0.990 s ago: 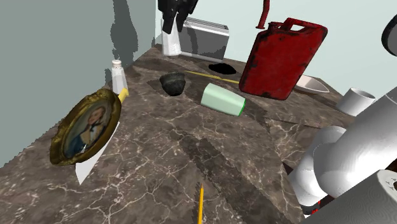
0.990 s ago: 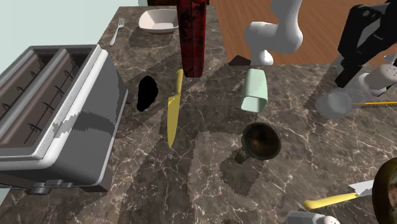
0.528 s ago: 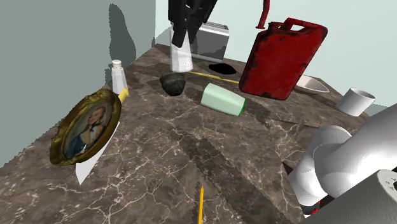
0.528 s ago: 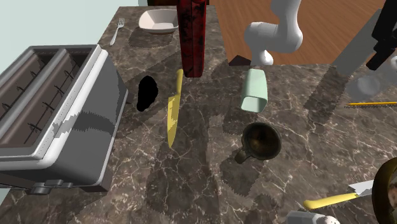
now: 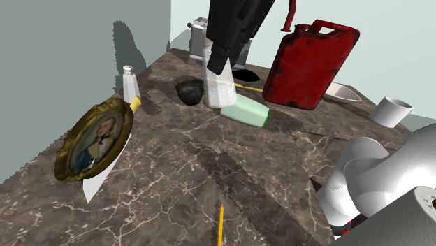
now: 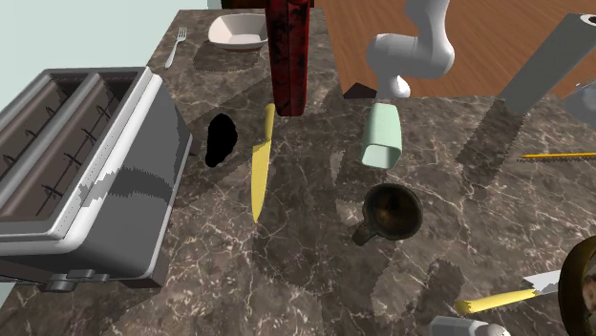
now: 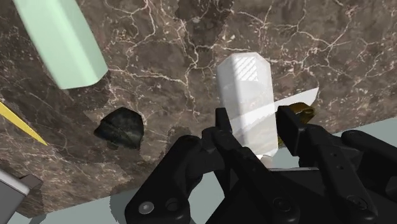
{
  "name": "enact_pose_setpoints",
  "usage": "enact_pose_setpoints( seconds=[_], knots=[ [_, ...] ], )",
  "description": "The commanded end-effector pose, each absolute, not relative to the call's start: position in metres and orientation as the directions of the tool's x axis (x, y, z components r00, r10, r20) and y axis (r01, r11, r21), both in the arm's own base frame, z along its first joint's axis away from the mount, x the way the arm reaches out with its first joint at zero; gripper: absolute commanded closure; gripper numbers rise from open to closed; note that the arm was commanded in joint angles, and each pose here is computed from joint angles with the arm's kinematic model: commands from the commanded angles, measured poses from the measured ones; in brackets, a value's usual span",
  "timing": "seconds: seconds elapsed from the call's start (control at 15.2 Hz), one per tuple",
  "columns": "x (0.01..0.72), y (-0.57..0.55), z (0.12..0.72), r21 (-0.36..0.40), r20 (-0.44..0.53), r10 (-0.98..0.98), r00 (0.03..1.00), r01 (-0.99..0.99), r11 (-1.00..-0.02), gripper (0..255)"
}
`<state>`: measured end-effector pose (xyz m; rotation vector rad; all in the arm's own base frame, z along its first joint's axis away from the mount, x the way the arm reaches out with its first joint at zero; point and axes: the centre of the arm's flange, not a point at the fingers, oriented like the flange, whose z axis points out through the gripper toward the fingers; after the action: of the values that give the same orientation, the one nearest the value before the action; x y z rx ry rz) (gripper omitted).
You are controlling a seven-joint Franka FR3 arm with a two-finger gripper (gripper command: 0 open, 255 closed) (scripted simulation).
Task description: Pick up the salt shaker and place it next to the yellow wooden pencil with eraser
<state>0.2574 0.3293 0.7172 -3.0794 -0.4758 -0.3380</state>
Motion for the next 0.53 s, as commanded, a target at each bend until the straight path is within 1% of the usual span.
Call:
enact_pose_setpoints(
  seconds=[0.0,0.46],
  knots=[
    [0.236,0.338,0.715,0.026,0.213,0.296,0.931,0.297,-0.954,255],
    [0.151,0.375,0.715,0.026,0.213,0.296,0.931,0.297,-0.954,255]
  ],
)
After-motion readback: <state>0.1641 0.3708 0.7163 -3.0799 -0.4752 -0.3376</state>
